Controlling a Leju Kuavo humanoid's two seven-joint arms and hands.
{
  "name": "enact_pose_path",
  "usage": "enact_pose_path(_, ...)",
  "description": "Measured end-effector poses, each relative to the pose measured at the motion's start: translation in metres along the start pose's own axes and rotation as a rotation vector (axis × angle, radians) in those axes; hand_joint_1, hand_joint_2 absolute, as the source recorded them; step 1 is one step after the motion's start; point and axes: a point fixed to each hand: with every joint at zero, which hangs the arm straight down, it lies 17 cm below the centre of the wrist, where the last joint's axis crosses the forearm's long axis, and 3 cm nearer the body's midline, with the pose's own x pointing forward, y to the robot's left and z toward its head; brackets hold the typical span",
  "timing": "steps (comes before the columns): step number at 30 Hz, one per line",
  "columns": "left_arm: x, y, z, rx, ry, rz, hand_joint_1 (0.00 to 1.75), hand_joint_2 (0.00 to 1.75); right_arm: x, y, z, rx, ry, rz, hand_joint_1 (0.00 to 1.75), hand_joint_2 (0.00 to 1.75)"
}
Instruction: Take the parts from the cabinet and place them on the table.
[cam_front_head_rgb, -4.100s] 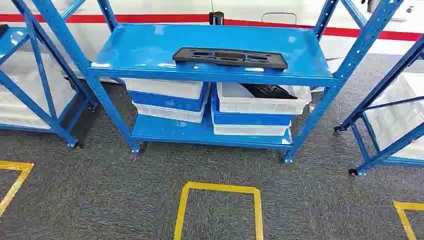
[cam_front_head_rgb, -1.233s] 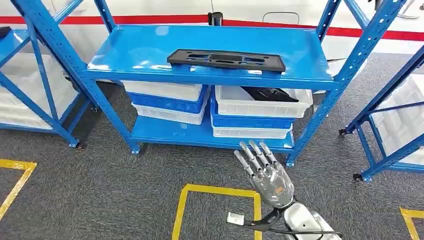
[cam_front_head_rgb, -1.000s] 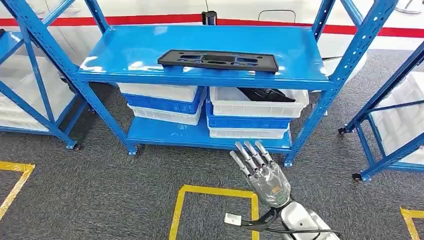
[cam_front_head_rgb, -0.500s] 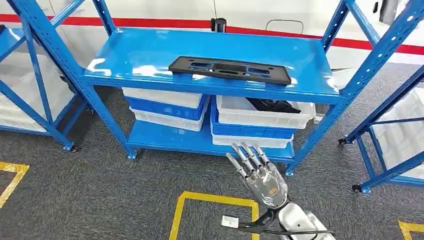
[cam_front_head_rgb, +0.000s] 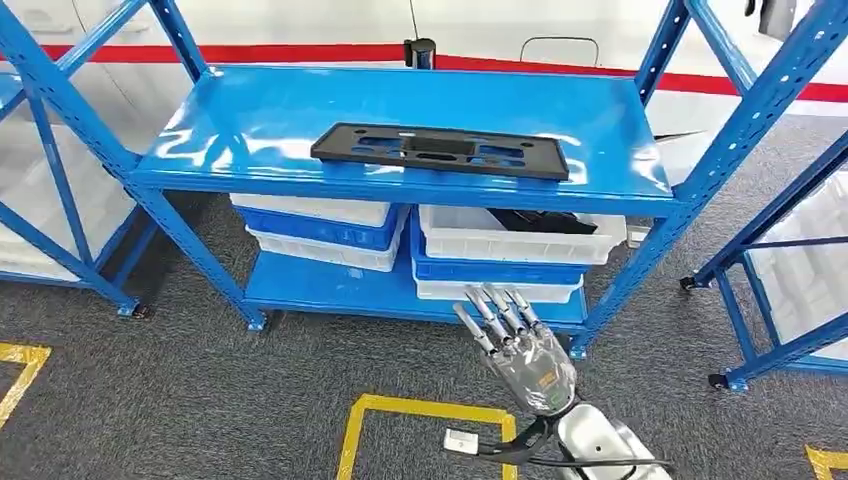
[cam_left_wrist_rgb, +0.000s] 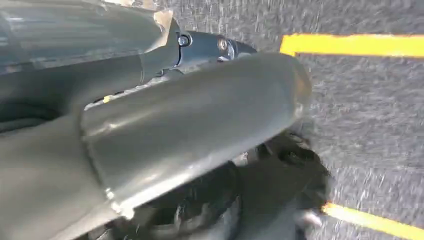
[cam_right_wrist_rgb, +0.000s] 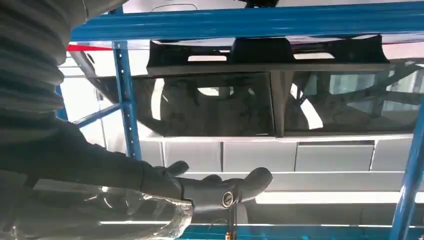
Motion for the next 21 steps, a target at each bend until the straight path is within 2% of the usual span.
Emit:
enact_pose_path(11,-0.008,0.000,0.001,-0.002,0.014,-0.012,0.00,0.00,-0.003,-0.003,0.000,0.001,0.018,-0.002,0.00,1.75)
enact_pose_path(16,0.000,-0.005,0.001,-0.022,-0.010,-0.022,0.00,0.00,-0.006,-0.002,0.004,0.009,0.032,-0.001,0.00,1.75)
enact_pose_path(18,0.011,-0.026,-0.001,-0.047,-0.029,-0.019,0.00,0.00,-0.005,-0.002,0.002,0.003,0.024,-0.002,0.00,1.75)
enact_pose_path(21,0.068,-0.094,-0.007,-0.094,-0.059,0.003,0.00,0.00,-0.009,0.000,-0.015,-0.016,0.025,0.003,0.00,1.75)
